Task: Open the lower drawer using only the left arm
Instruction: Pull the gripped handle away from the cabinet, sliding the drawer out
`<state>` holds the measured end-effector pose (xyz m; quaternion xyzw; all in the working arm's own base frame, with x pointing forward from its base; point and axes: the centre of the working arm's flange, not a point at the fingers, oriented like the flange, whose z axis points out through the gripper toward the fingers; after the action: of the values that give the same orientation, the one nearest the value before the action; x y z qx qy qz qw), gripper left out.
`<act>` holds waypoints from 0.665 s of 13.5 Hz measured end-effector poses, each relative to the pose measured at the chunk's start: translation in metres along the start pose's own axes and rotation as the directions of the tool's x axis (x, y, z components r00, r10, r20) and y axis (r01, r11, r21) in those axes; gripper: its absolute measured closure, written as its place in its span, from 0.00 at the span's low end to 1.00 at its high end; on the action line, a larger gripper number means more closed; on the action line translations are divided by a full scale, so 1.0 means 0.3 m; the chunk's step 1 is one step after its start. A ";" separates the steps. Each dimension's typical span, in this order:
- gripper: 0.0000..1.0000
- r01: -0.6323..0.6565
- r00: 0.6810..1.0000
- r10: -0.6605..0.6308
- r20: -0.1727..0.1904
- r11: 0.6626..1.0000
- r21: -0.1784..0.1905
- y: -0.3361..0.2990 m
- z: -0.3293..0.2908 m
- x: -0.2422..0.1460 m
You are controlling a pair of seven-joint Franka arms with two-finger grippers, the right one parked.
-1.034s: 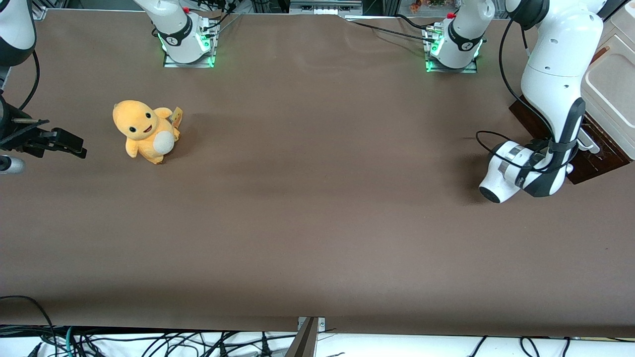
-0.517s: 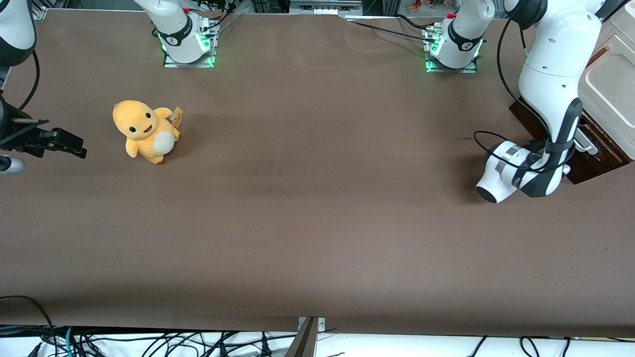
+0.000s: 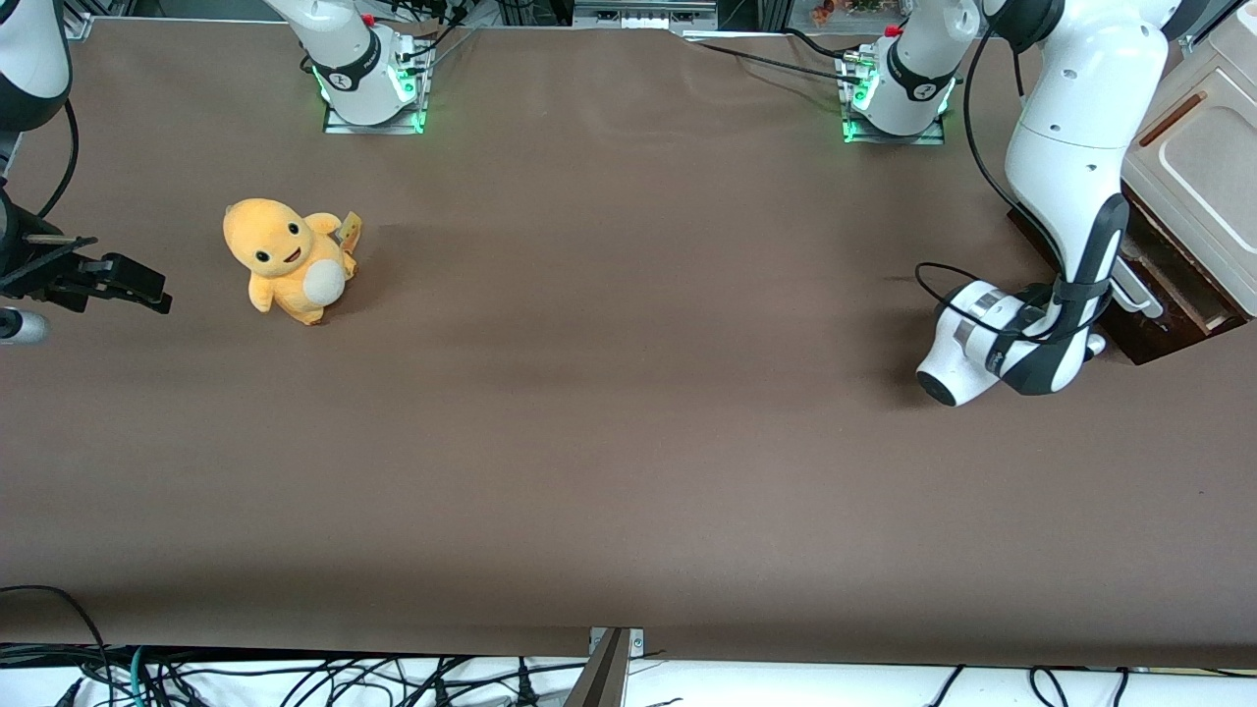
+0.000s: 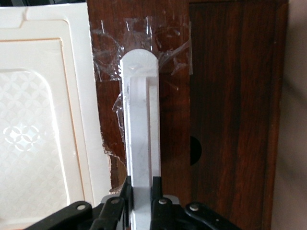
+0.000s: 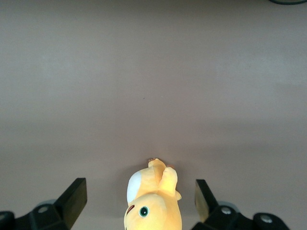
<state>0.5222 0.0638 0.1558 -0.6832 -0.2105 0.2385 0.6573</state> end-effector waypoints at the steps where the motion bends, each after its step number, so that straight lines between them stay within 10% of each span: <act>1: 0.81 0.000 1.000 0.000 -0.002 1.000 -0.003 -0.005 -0.011 0.000; 9: 0.81 -0.018 1.000 0.019 0.010 0.999 -0.033 -0.029 -0.060 0.003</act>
<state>0.5339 0.0504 0.1649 -0.6948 -0.2115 0.2444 0.6425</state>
